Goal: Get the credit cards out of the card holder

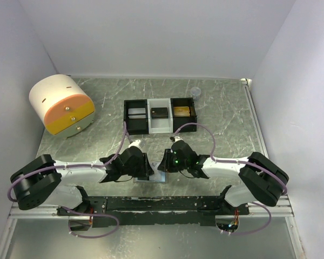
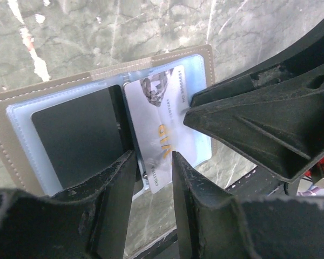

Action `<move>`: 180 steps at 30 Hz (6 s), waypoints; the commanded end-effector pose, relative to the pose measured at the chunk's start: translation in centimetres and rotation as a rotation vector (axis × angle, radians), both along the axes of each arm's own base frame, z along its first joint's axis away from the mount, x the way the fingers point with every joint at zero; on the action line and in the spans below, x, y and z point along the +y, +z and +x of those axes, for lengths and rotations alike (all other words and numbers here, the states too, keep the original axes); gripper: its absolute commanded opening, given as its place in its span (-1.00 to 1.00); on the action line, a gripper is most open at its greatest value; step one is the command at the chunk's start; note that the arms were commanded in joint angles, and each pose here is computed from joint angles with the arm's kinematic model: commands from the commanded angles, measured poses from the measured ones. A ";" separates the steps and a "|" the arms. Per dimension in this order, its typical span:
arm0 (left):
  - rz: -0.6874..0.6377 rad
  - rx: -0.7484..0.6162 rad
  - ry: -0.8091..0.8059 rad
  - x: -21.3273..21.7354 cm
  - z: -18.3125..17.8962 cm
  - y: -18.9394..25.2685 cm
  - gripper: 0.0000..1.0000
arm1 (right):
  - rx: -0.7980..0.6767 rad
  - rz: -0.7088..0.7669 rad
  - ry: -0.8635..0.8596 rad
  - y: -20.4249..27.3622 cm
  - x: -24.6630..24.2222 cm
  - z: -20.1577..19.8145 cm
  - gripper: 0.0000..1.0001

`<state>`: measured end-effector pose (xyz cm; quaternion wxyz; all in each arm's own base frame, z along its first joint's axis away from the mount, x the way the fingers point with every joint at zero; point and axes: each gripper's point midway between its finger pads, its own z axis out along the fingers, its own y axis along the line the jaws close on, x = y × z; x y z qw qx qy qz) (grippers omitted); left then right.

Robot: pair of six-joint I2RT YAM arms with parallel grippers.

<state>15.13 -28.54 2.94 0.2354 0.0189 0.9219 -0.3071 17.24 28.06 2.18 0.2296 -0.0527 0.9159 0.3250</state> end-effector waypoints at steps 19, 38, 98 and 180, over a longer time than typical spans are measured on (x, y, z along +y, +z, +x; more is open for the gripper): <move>-0.214 0.042 0.086 -0.3 -1.0 0.2 -0.18 | 0.117 -0.081 -0.010 -4.3 -3.1 -2.9 -0.49; -0.333 0.038 0.103 -1.0 -1.0 1.1 -0.69 | 0.116 -0.070 -0.017 -4.0 -3.3 -3.0 -0.49; -0.158 -0.060 0.118 1.5 0.1 4.4 -0.87 | -0.058 0.036 0.082 2.5 -0.2 0.9 -0.41; -0.824 -0.309 -0.227 2.9 -2.5 18.1 -0.86 | -0.231 0.878 0.426 19.7 4.4 -3.0 -0.83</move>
